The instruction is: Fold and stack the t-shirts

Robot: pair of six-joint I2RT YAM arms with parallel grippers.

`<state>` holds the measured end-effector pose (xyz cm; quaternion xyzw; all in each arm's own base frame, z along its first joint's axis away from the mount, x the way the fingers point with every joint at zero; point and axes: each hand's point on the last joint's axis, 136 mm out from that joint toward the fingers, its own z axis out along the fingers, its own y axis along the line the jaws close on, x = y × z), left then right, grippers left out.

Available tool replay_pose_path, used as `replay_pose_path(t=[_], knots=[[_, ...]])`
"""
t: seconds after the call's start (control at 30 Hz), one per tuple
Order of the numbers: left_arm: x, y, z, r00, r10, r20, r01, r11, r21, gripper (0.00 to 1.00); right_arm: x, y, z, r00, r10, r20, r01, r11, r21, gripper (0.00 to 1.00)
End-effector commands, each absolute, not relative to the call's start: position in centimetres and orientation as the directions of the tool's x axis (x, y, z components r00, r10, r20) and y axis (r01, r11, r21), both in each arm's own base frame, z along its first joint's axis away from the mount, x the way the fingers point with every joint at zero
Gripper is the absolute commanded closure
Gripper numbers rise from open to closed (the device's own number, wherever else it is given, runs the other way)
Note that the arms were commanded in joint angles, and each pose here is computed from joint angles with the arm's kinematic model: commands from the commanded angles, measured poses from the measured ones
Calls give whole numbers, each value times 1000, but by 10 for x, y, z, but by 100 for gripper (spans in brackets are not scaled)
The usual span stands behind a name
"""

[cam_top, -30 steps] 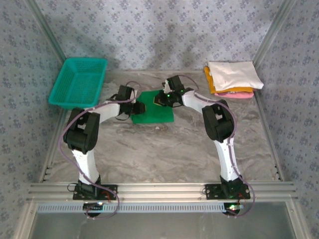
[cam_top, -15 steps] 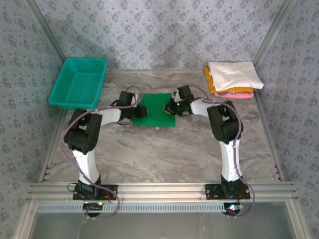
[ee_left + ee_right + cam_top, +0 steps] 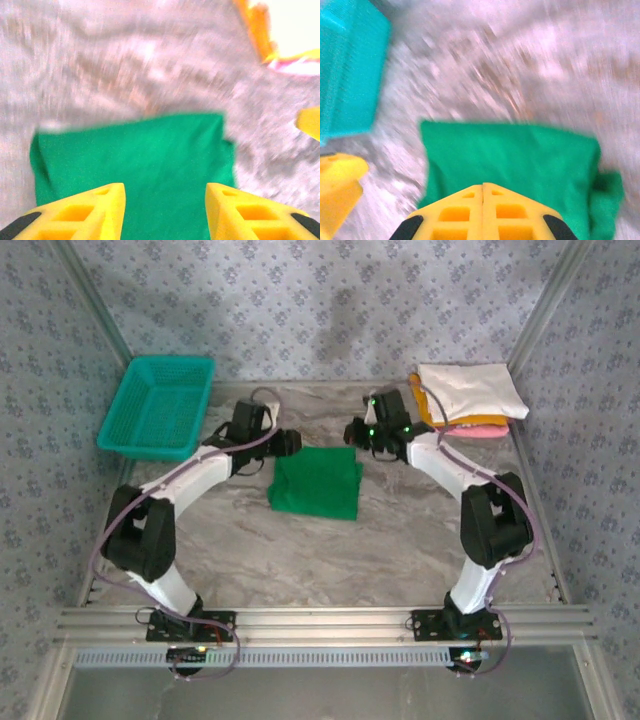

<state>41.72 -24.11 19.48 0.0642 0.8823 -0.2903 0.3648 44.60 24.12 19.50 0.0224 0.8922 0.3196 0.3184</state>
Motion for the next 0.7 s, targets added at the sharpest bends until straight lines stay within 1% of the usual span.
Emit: replay_pose_path(t=[0.0, 0.03, 0.07, 0.1, 0.13, 0.17, 0.23, 0.3, 0.37, 0.43, 0.53, 0.6, 0.67], knots=[[416, -225, 215, -689, -119, -715, 320, 835, -447, 51, 441, 214, 184, -819, 258, -513, -98, 817, 568, 98], [413, -219, 210, -696, -139, -705, 308, 828, -468, 49, 435, 204, 176, -822, 282, -495, -68, 815, 576, 86], [409, -213, 200, -710, -149, -689, 293, 827, -480, 47, 426, 194, 167, -826, 299, -477, -42, 812, 583, 71], [406, -208, 187, -734, -150, -662, 266, 834, -484, 46, 417, 186, 156, -834, 311, -456, -20, 809, 588, 60], [401, -205, 173, -770, -134, -624, 246, 840, -484, 49, 405, 178, 139, -848, 320, -422, 5, 802, 597, 50], [396, -205, 160, -798, -106, -593, 243, 845, -477, 53, 396, 177, 128, -865, 319, -387, 15, 787, 616, 43], [390, -204, 138, -830, -77, -553, 221, 863, -453, 54, 387, 177, 111, -892, 310, -328, 32, 769, 639, 41], [389, -204, 124, -835, -72, -546, 219, 867, -449, 54, 381, 183, 99, -916, 291, -276, 37, 747, 664, 39], [389, -202, 110, -851, -68, -520, 198, 877, -439, 53, 377, 190, 94, -928, 273, -252, 31, 732, 681, 36], [387, -204, 98, -868, -52, -493, 192, 882, -431, 52, 371, 195, 87, -931, 291, -222, 63, 725, 685, 29], [382, -203, 78, -879, -24, -477, 190, 899, -395, 51, 361, 204, 75, -938, 281, -203, 69, 725, 685, 26], [379, -200, 59, -901, -17, -433, 166, 909, -382, 51, 355, 208, 60, -947, 274, -170, 92, 733, 674, 24], [378, -196, 44, -920, -20, -391, 134, 923, -362, 52, 350, 215, 48, -953, 270, -136, 105, 716, 690, 24]])
